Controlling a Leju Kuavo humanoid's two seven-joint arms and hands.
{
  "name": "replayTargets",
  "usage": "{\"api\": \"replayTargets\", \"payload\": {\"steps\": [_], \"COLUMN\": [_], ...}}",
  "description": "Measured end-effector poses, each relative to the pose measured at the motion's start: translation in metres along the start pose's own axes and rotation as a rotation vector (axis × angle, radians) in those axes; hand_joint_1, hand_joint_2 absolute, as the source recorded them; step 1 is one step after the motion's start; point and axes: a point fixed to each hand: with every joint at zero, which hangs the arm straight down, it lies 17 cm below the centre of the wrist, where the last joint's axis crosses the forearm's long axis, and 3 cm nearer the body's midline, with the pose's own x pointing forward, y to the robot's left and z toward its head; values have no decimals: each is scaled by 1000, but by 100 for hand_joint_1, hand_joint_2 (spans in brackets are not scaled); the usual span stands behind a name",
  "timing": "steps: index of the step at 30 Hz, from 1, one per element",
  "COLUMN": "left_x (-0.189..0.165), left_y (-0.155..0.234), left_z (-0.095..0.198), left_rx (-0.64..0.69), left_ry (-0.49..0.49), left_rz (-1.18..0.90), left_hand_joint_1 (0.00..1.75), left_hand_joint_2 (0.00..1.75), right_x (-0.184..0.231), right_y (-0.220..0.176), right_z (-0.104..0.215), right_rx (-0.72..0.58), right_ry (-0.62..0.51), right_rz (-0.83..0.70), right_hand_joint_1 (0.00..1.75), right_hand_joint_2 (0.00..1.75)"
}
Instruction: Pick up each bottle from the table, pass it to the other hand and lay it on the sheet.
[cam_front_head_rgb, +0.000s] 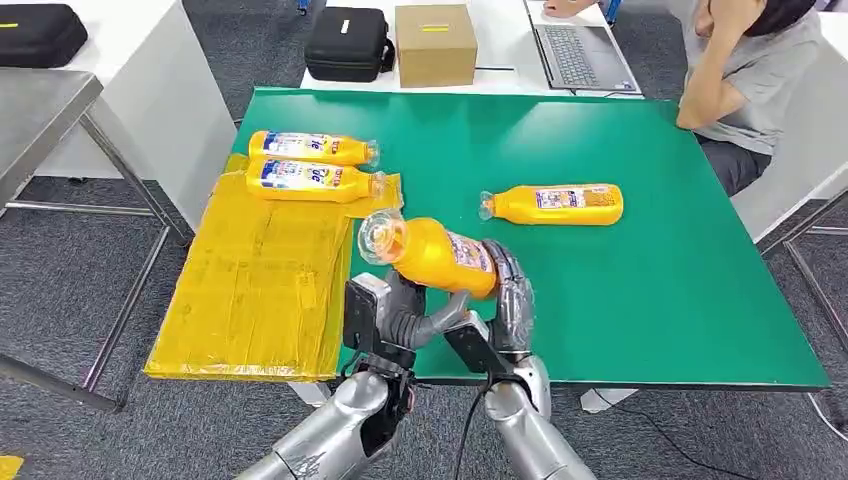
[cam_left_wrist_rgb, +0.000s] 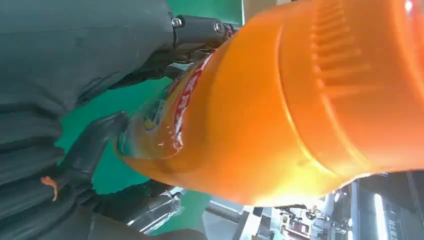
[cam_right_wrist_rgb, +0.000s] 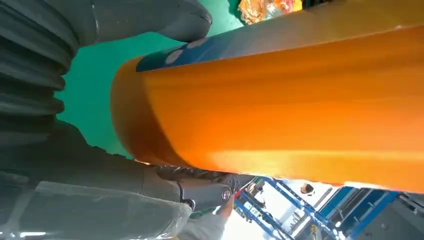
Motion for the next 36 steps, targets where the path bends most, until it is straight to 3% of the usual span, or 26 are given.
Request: {"api": "replayTargets", "payload": {"steps": [13, 22, 28, 29, 30, 36], "left_x": [8, 27, 29, 29, 29, 31], "left_y": [-2, 13, 14, 14, 14, 17], "left_z": [-7, -12, -13, -13, -13, -16], "left_rx": [-15, 84, 103, 104, 105, 120], "left_ry": [-24, -121, -129, -130, -131, -135], "left_rz": [-6, -99, -125, -127, -129, -136], "left_hand_joint_1": [0, 0, 0, 136, 175, 175], "left_hand_joint_2": [175, 175, 175, 175, 175, 175], "right_x": [12, 36, 41, 41, 42, 47], "right_y": [13, 33, 38, 38, 38, 40], "right_z": [-3, -2, -1, -1, -1, -5], "right_rx": [14, 47, 57, 58, 59, 61], "right_ry": [-12, -47, -54, -55, -56, -71], "right_rz": [-11, -49, -59, -59, -59, -66], "right_hand_joint_1": [175, 175, 175, 175, 175, 175], "right_hand_joint_2": [175, 175, 175, 175, 175, 175]}}
